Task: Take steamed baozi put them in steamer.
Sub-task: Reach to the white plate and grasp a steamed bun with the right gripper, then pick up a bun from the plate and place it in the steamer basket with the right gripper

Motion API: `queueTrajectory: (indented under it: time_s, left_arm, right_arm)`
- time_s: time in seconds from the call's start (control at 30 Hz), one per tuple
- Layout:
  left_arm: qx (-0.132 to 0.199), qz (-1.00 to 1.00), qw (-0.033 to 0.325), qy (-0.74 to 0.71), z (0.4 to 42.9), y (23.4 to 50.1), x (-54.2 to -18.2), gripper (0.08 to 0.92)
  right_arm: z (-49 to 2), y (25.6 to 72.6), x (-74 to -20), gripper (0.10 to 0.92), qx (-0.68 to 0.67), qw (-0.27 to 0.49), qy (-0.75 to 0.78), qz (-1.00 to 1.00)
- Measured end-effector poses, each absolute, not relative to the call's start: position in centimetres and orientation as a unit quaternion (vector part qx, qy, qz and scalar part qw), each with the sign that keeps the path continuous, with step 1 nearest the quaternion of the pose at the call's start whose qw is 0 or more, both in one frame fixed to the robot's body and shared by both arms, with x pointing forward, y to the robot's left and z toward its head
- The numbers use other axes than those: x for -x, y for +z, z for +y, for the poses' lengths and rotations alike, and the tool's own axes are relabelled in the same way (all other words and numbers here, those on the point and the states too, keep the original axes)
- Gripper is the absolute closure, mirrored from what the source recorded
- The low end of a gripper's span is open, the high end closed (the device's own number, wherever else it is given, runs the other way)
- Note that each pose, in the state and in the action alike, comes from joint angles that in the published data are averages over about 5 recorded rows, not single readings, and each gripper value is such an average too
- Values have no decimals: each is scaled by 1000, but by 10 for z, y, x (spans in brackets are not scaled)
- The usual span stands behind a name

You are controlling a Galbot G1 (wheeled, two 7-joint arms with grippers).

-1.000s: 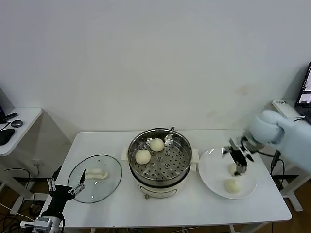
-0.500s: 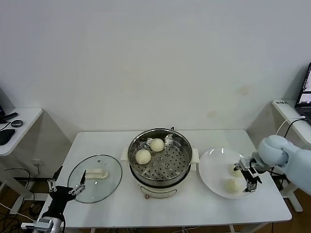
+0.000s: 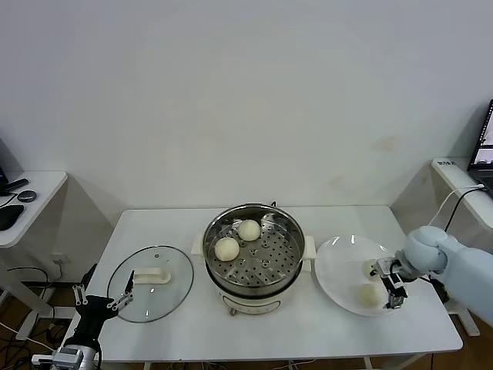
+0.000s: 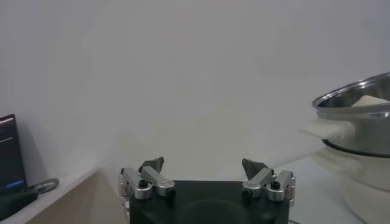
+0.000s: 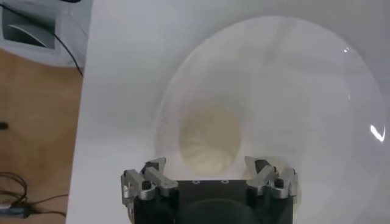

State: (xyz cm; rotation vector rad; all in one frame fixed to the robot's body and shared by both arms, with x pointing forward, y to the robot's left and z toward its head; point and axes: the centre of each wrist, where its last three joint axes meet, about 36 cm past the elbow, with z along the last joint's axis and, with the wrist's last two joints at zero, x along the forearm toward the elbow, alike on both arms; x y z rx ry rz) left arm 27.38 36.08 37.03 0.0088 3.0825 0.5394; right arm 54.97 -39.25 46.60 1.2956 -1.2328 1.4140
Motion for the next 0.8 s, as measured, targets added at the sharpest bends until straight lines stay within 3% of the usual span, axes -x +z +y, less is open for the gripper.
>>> queueTrajectory:
  time_s: [0.43, 0.8]
  left_arm:
    - [-1, 985, 8, 173, 361, 370, -275, 177]
    - [-9, 985, 12, 169, 358, 369, -283, 177]
  right_arm:
    - [-385, 466, -554, 456, -519, 425, 554, -493]
    - [-376, 526, -575, 496, -531, 405, 549, -503]
